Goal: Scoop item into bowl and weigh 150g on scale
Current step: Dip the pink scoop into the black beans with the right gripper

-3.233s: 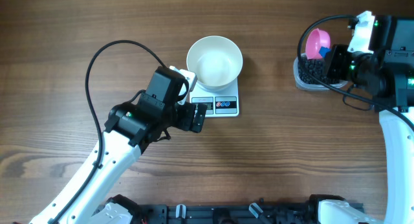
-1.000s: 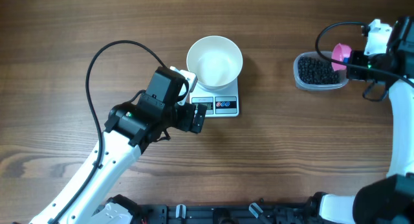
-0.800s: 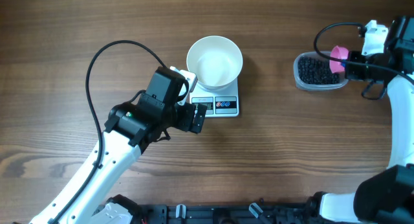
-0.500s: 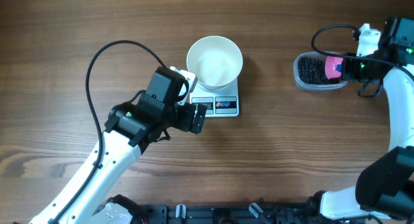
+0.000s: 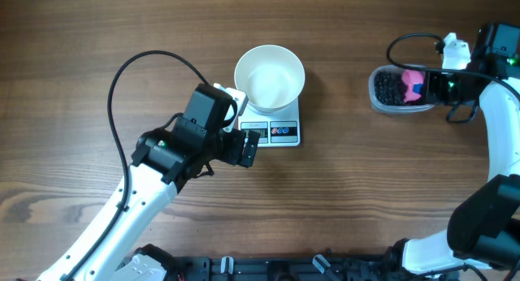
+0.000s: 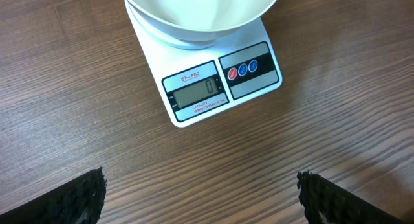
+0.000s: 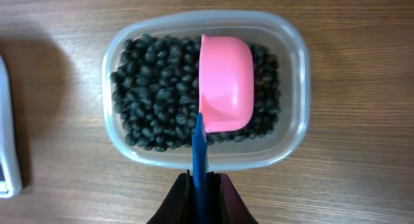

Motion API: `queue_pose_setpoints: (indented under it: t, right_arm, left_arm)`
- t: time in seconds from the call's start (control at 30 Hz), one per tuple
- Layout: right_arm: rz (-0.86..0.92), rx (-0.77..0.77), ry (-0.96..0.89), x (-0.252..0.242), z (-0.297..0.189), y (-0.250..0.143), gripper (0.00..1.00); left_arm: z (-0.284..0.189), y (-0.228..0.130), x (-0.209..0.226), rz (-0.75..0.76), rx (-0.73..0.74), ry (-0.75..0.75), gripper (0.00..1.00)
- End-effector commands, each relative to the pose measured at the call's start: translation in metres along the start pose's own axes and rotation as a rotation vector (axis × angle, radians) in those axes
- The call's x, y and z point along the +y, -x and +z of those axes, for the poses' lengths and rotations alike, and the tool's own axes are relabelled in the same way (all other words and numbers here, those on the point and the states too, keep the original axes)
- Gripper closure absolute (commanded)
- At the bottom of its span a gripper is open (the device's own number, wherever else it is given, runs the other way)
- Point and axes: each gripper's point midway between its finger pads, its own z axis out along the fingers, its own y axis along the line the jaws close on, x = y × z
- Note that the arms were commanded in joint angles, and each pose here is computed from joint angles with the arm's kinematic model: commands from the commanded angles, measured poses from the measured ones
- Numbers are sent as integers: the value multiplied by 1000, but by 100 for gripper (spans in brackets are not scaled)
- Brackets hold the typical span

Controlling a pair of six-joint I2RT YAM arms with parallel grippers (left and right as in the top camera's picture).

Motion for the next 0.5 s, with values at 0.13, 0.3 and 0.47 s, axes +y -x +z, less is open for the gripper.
queue_pose_setpoints:
  t: [0.13,0.3,0.47]
  right_arm:
    - [-13,40,102,15,12,-10,96]
    - [-9,38,132,20,11,-10,96]
    - [-5,28,172,27,10,-9,95]
  left_arm:
    - [-6,8,-2,22,-25,-11,0]
    - [-6,8,-2,22,-25,-11,0]
    - [-6,8,-2,22,-25,-11,0]
